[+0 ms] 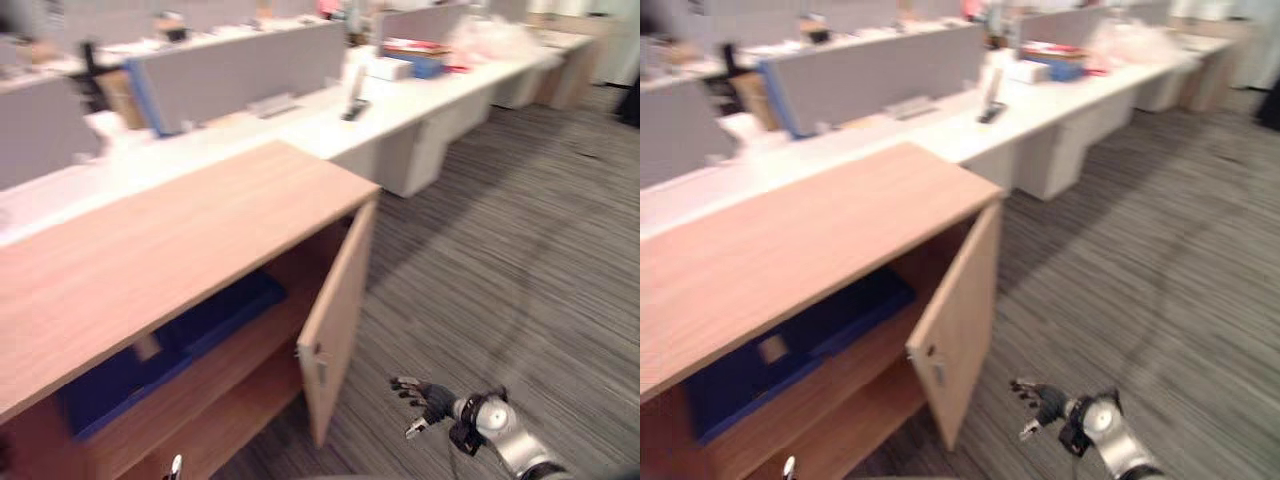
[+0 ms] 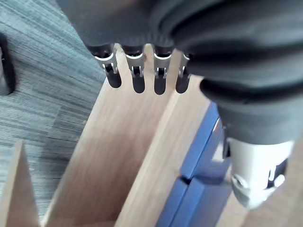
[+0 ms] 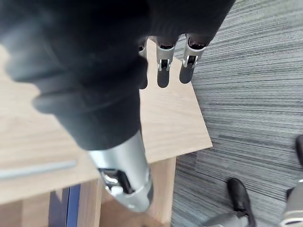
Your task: Walk over to the cabinet, pick up the folder, carry it to the office cabinet, place the folder inside the office cabinet, then close the office cabinet door
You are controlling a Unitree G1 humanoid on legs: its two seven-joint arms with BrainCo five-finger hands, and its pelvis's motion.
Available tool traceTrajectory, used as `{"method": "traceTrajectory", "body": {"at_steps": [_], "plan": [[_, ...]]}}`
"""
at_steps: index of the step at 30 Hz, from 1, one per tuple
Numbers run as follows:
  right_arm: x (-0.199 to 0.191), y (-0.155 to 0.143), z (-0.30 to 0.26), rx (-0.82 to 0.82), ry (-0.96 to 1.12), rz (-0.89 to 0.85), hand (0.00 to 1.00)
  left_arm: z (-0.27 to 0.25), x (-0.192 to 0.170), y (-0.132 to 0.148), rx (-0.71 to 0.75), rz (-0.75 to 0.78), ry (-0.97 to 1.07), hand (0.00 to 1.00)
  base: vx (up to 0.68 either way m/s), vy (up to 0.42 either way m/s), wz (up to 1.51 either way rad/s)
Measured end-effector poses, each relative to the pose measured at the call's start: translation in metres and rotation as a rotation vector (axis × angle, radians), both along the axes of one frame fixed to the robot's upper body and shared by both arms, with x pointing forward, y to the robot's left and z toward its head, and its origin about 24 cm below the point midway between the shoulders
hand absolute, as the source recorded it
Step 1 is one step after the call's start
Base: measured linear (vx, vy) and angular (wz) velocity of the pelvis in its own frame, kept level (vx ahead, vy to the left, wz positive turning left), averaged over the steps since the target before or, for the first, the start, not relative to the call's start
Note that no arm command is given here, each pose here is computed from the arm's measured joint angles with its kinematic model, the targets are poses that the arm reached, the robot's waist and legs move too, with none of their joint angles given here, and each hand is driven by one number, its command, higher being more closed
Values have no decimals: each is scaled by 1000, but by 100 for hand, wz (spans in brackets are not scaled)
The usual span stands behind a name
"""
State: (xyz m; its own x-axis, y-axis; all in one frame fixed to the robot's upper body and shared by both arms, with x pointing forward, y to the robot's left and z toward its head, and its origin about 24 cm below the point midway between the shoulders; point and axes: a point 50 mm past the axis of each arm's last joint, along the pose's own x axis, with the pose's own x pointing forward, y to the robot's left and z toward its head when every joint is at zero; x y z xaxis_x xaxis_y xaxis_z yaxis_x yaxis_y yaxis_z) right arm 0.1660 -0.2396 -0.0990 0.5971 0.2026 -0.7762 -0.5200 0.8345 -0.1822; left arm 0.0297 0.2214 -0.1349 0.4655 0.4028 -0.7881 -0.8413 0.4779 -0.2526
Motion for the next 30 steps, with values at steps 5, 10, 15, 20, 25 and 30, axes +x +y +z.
{"method": "traceTrajectory", "body": {"at_steps": [5,10,15,20,25,30], "plan": [[-60,37,-52,92,169,-486,0,17,34,3,63,-104,-100,0,73,-142,164],[-85,52,-65,52,274,-606,0,30,66,-25,55,-296,-189,0,71,-219,89],[-84,54,-66,44,271,-614,0,23,57,-47,-23,-384,-157,0,46,-145,27],[-69,59,-63,67,242,-601,0,17,61,-47,-46,-398,-144,0,-26,-35,59],[-57,63,-61,138,212,-717,0,-2,60,-24,-18,-397,-22,0,-15,132,50],[-61,65,-64,195,235,-840,0,-6,60,-13,43,-460,32,0,-3,64,75]]}}
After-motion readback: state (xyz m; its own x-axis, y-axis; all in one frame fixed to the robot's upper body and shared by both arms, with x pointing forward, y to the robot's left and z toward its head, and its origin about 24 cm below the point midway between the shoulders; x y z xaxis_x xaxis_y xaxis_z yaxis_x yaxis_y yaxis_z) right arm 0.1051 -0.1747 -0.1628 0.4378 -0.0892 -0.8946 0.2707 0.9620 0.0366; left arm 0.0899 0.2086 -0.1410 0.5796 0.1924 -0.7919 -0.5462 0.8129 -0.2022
